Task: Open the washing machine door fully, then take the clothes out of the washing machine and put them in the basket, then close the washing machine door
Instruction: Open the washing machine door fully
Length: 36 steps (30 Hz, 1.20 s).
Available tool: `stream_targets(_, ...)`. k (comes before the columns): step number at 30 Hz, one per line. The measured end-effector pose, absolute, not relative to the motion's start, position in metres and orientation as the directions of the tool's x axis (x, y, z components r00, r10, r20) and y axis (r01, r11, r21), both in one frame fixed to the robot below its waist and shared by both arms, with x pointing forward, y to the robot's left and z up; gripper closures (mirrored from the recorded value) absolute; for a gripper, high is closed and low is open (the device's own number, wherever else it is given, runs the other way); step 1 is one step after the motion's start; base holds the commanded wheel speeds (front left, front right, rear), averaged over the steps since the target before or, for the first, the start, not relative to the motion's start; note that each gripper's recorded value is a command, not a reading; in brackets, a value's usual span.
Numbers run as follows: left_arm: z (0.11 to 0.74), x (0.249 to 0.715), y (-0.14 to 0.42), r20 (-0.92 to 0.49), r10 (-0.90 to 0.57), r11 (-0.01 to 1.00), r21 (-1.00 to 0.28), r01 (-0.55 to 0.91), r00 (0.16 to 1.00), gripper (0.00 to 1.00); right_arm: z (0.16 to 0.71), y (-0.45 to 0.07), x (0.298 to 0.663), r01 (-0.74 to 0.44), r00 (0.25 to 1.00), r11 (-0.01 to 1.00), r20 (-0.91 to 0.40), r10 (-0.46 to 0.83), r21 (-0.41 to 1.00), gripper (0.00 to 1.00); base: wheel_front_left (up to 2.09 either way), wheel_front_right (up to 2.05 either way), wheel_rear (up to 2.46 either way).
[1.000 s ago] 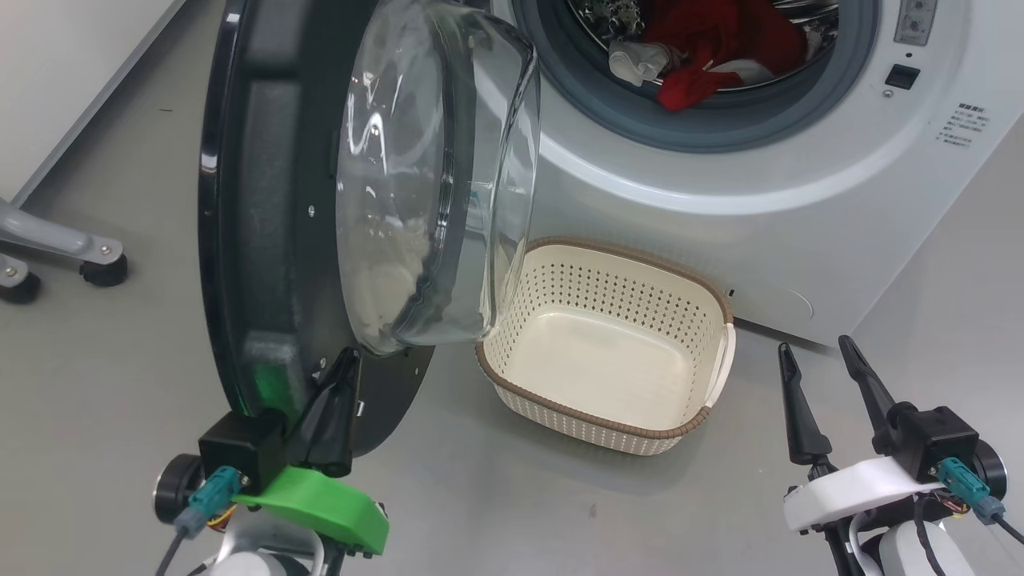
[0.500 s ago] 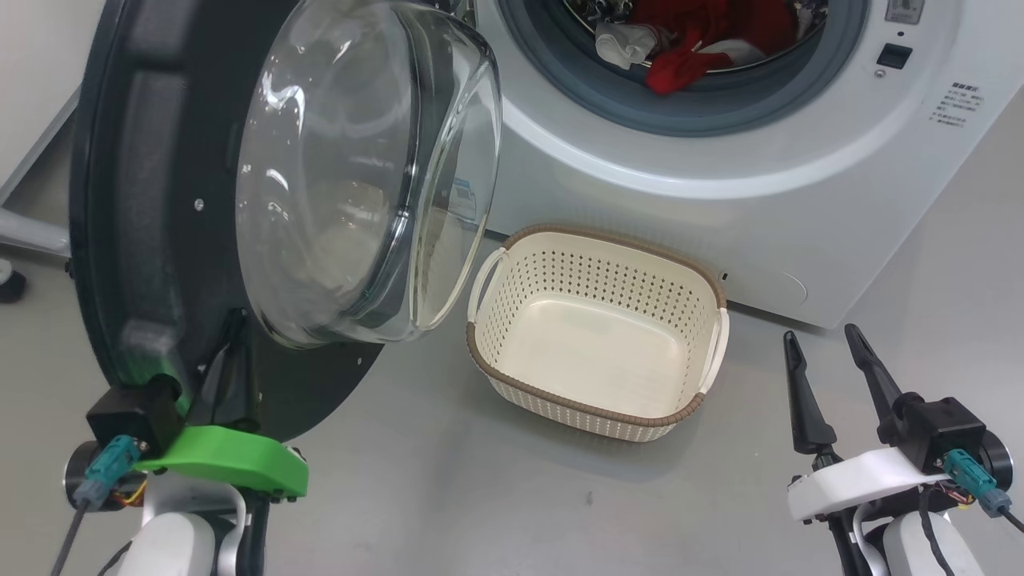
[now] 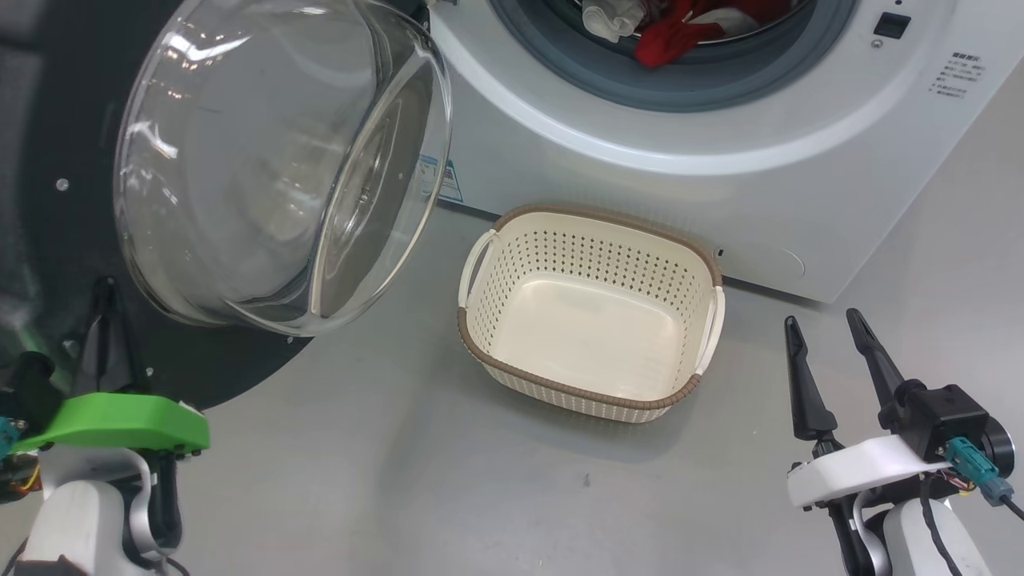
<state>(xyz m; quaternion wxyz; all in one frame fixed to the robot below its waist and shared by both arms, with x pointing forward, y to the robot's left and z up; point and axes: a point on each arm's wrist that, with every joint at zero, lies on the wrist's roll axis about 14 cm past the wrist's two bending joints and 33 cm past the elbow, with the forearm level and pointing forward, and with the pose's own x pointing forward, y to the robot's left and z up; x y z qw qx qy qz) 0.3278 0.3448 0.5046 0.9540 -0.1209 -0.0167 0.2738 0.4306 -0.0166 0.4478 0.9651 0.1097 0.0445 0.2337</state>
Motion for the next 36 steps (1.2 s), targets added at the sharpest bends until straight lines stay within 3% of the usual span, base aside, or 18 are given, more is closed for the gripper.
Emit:
stream_targets(19,0.489,0.331,0.392,-0.062,0.629,0.752,-0.205,-0.627,0.775,1.00,0.439,-0.029,0.439,-0.411,0.901,0.883,-0.049,0.431,0.225,0.00,0.00,0.00,0.00)
stream_targets(36,0.494,0.336,0.377,-0.029,0.606,0.773,-0.213,-0.597,0.795,1.00,0.445,-0.032,0.437,-0.408,0.904,0.888,-0.043,0.426,0.213,0.00,0.00,0.00,0.00)
